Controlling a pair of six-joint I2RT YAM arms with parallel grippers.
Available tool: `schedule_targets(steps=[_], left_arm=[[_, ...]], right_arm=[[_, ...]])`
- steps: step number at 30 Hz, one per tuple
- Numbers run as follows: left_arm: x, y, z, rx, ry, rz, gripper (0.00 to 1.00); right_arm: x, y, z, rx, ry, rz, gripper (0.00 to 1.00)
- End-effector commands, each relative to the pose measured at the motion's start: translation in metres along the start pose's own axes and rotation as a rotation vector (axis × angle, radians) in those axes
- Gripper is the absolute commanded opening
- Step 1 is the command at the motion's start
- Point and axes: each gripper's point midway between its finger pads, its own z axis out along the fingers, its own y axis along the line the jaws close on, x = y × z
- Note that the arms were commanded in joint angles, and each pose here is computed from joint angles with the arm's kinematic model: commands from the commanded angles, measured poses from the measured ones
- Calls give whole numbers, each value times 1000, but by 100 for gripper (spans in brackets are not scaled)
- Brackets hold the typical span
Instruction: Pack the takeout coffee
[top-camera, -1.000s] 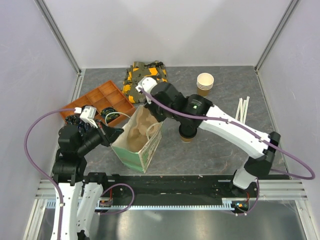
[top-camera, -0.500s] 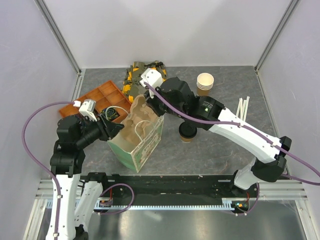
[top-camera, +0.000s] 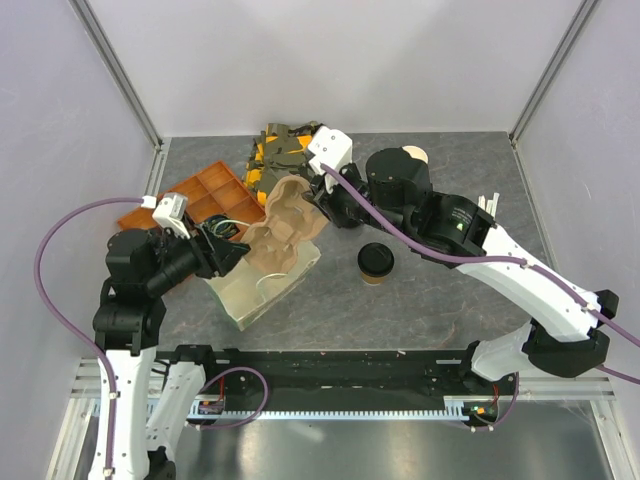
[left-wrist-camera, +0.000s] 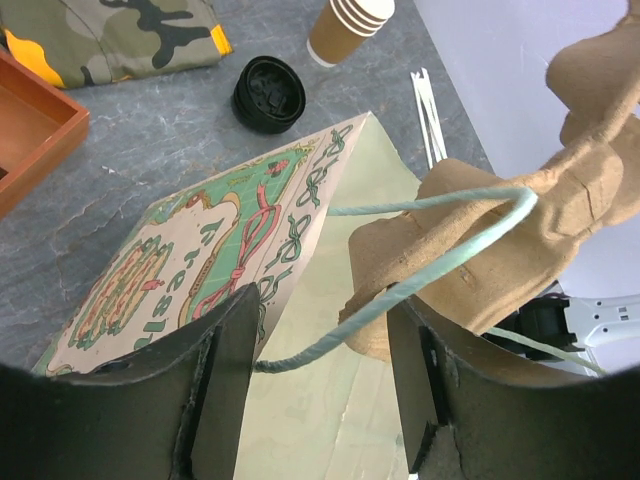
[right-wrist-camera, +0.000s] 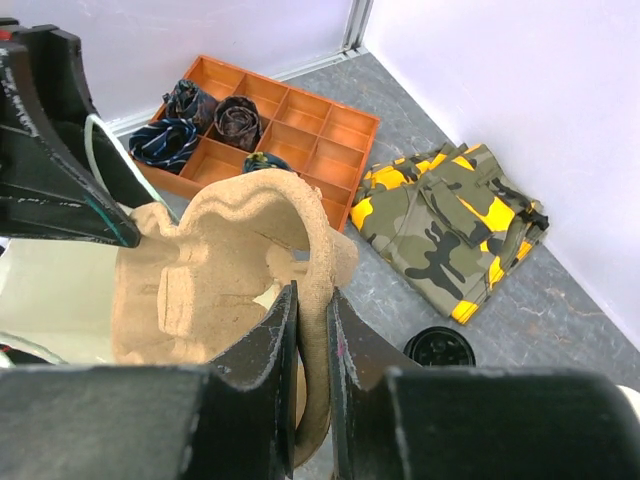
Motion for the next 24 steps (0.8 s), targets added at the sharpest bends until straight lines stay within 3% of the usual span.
schedule_targets(steps=[1,4,7,10,15,24], left_arm=[[-13,4,2,-27,-27,47,65],[-19,-1,0,-9,-44,80,72],[-24,-6,0,6,-49,85,90],[-37,-2,-2,-32,-79,119,97],[-64,17,-6,-177,-149,184,100],[-88,17,-8,-201,-192,285,100]], right_arm=[[-12,5,-3,-42,-42,-32,0],[-15,6,-7,-54,-53,-40,0],[-19,6,-9,-54,-69,-39,0],[-24,4,-9,-45,-86,-40,0],[-30,1,-7,-29,-115,-48,0],[-44,-3,1,-7,-168,-49,0]])
